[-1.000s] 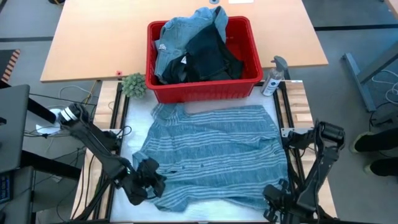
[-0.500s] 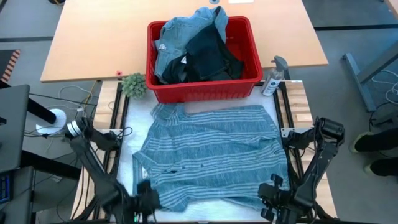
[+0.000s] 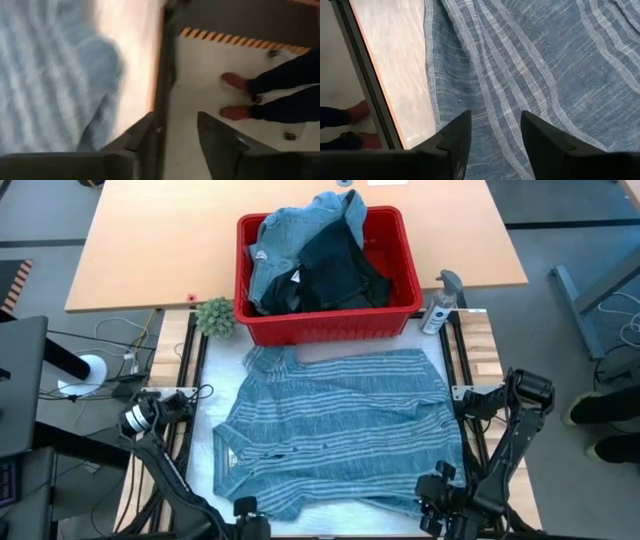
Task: Fold Laundry from Bin
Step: Fold the blue polo shirt
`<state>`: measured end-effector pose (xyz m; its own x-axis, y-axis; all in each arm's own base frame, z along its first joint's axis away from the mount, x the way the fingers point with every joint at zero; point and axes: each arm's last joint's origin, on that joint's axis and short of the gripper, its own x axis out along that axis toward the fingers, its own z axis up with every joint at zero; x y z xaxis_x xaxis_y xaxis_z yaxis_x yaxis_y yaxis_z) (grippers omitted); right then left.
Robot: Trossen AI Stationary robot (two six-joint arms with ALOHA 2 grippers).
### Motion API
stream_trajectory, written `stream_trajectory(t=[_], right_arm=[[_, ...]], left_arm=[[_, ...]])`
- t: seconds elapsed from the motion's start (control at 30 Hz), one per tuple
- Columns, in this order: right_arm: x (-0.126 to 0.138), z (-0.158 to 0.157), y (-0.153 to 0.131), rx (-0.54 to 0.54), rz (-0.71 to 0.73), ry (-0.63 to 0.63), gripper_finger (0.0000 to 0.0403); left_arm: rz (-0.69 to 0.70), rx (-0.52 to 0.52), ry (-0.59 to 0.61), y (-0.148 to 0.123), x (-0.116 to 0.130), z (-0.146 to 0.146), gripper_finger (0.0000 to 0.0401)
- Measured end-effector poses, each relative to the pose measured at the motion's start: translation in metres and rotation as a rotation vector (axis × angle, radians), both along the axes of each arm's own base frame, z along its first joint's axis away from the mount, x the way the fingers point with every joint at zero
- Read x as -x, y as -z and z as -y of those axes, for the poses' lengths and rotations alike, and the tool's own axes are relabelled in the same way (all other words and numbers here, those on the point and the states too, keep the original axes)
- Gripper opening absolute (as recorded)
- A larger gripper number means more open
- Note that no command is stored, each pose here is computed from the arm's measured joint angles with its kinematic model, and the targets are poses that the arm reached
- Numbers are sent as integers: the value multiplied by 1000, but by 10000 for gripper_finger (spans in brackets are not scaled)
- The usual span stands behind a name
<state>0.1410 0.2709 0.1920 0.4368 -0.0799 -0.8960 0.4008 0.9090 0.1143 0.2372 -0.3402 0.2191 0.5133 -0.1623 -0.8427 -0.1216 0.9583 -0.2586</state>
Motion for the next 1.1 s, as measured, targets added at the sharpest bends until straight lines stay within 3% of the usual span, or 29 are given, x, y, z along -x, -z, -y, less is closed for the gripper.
stream_trajectory(t=[0.2,0.47,0.63,0.87,1.1], right_arm=[[-1,-1,4,8,-4,6,198],[0,-1,4,4,-5,23,196],[0,-1,4,1,-4,26,196],[-1,-1,4,-4,-3,35,196],[0,-1,4,1,-6,40,196]], left_arm=[[-60,-89,-79,12,4,-7,190],[-64,-110,-85,27,0,-7,192],[-89,-54,-83,46,0,-7,192],[-114,-140,-134,52,4,-16,192],[-101,-86,-145,61,2,-14,192]])
